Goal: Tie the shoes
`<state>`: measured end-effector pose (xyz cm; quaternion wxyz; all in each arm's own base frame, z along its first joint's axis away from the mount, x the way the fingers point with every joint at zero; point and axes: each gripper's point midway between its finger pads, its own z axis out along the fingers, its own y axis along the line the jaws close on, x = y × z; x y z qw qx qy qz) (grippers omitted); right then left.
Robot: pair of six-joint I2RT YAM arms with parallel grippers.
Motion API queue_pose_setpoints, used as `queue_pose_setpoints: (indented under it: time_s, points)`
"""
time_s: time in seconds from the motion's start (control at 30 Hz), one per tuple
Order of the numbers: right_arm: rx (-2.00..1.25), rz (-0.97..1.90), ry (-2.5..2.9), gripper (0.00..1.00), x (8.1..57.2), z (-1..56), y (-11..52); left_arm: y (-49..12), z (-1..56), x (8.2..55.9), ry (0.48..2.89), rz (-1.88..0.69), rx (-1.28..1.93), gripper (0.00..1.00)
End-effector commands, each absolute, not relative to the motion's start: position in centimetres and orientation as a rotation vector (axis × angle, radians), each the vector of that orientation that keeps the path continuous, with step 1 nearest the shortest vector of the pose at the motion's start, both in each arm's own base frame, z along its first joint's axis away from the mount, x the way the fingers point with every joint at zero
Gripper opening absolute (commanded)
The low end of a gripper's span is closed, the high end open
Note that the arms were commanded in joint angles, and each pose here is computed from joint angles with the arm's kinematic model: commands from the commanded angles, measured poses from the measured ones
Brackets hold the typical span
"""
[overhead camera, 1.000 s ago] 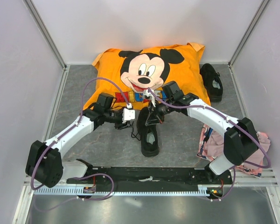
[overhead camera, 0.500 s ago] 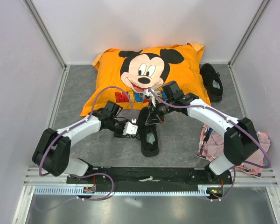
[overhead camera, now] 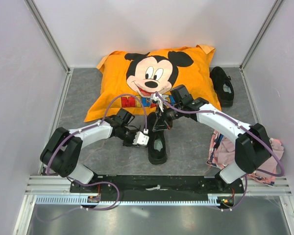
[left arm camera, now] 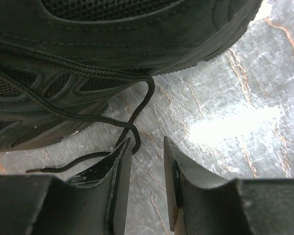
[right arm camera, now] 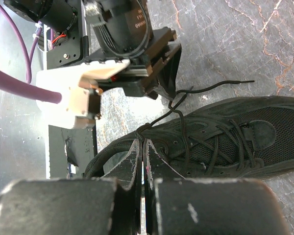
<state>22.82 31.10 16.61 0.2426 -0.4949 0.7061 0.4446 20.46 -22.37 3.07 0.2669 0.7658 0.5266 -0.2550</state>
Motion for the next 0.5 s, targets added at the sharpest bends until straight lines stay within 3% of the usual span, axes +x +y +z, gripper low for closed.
queue_pose_setpoints:
  time_s: [0.0, 0.3, 0.47]
  points:
    - [-1.356, 1.214, 1.897, 0.0, 22.9, 17.0, 31.3, -23.2, 3.0, 21.9, 1.371, -0.637, 2.082, 0.36]
    - [-1.356, 1.21, 1.909, 0.0, 22.9, 16.5, 31.1, -23.5, 2.0, 21.5, 1.348, -0.626, 2.144, 0.26]
    - [-1.349, 1.212, 1.916, 0.0, 23.1, 16.4, 31.1, -23.7, 1.4, 21.9, 1.377, -0.609, 2.159, 0.27]
